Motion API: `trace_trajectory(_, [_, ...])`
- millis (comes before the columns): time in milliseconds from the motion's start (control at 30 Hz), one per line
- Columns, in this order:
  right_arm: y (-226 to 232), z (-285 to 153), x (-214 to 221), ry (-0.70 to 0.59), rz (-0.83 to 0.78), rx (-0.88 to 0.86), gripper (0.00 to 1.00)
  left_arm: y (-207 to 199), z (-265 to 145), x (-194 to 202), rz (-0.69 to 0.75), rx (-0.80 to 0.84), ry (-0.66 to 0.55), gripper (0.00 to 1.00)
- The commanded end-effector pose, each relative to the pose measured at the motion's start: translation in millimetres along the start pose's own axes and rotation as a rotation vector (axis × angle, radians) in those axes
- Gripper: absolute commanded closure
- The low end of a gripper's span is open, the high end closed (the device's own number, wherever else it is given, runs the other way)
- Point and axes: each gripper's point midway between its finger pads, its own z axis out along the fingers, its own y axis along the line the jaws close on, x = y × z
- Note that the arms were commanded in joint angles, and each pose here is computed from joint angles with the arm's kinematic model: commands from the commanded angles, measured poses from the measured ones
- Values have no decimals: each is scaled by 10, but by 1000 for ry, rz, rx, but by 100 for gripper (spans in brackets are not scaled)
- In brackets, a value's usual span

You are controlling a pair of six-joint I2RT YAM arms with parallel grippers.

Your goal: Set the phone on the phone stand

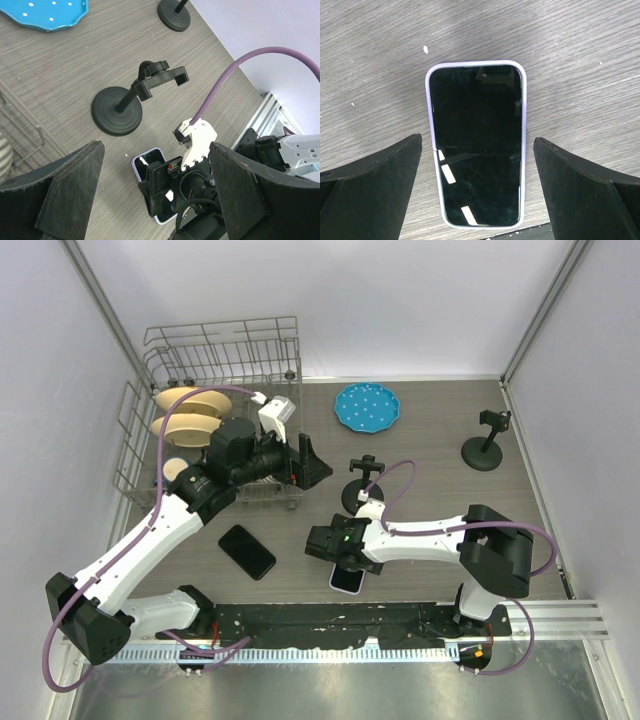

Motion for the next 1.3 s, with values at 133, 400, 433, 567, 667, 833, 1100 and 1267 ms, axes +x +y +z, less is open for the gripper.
trace_trajectory(133, [-92, -80, -56, -38, -12, -1, 1, -160, -36, -185, 27, 55, -42, 9])
trace_trajectory(400, [-50, 57, 163, 25, 10, -2, 1, -147, -27, -177, 27, 51, -39, 9])
trace_trajectory(433, [-46, 72, 177, 26, 5, 3, 1, -150, -27, -176, 27, 52, -39, 9])
trace_trajectory(567, [-14, 87, 216, 44, 4, 8, 2, -161, -30, -179, 25, 57, -38, 9])
trace_trajectory(667, [-15, 95, 226, 59, 15, 13, 6, -152, -21, -170, 23, 54, -35, 9])
trace_trajectory(833, [-97, 184, 337, 153, 39, 48, 13, -154, -13, -169, 17, 53, -29, 9])
trace_trajectory(1100, [-229, 366, 548, 281, 5, 125, 37, -123, -3, -160, 16, 38, -24, 9])
trace_trajectory(1267, [-189, 363, 471, 253, 5, 94, 71, -103, 16, -135, 16, 33, -15, 9])
